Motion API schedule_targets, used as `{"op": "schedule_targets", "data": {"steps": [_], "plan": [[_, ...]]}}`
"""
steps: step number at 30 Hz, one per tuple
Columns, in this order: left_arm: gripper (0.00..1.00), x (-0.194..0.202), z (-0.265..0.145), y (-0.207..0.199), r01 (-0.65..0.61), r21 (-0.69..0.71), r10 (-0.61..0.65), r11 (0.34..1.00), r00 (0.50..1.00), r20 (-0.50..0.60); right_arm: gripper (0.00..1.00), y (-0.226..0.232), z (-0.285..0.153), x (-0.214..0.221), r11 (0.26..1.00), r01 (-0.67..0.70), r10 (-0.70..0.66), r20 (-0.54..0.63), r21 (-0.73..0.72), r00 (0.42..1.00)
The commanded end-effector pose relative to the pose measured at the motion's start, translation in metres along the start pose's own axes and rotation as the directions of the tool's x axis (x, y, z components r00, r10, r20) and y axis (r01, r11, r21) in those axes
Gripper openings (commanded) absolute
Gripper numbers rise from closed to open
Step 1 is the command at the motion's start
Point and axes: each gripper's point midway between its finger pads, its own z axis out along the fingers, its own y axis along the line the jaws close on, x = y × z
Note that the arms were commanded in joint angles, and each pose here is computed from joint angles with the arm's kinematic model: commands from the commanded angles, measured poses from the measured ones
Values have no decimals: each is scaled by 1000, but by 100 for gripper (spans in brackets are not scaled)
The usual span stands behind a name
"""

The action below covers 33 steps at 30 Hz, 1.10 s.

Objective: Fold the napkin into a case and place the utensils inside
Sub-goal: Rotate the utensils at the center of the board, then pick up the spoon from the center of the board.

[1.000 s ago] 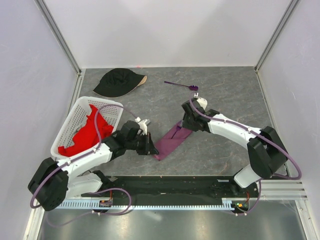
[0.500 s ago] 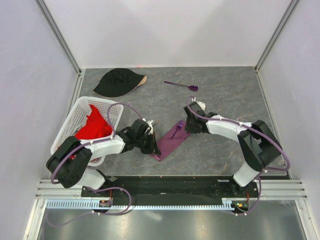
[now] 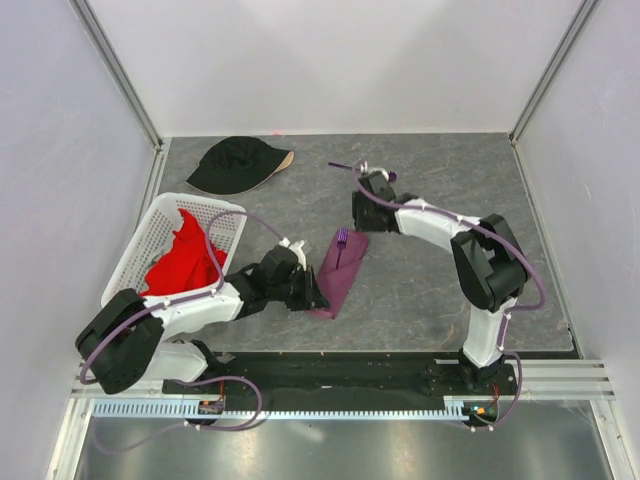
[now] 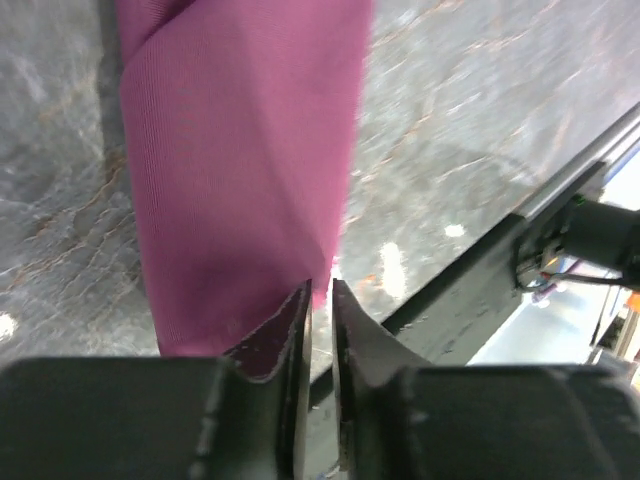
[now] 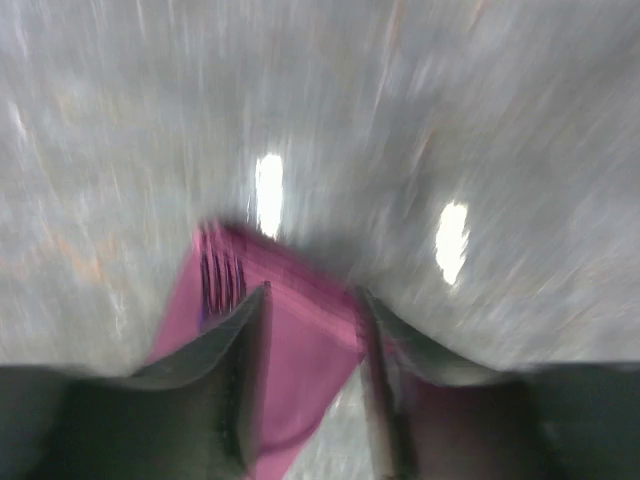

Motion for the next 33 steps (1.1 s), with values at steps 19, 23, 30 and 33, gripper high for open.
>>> {"op": "schedule_targets", "data": {"steps": [19,23,30,33], "plan": [[34,-65,-30,-52,-200,98,194,975,979,69,98,-68,105,-189,833,552,-545,125,-34,829],[34,-68,-31,-51,-193,111,187,975,980,64,98,-62,117,-185,813,578,-566,134,-76,814],[33,-76,-38,-47,-164,107,156,981,985,77,51,-63,129,-158,820,565,-564,37,-95,825],[33,-79,-42,-46,-127,121,119,984,990,69,28,-51,123,-143,842,518,-524,-4,-149,851]]}}
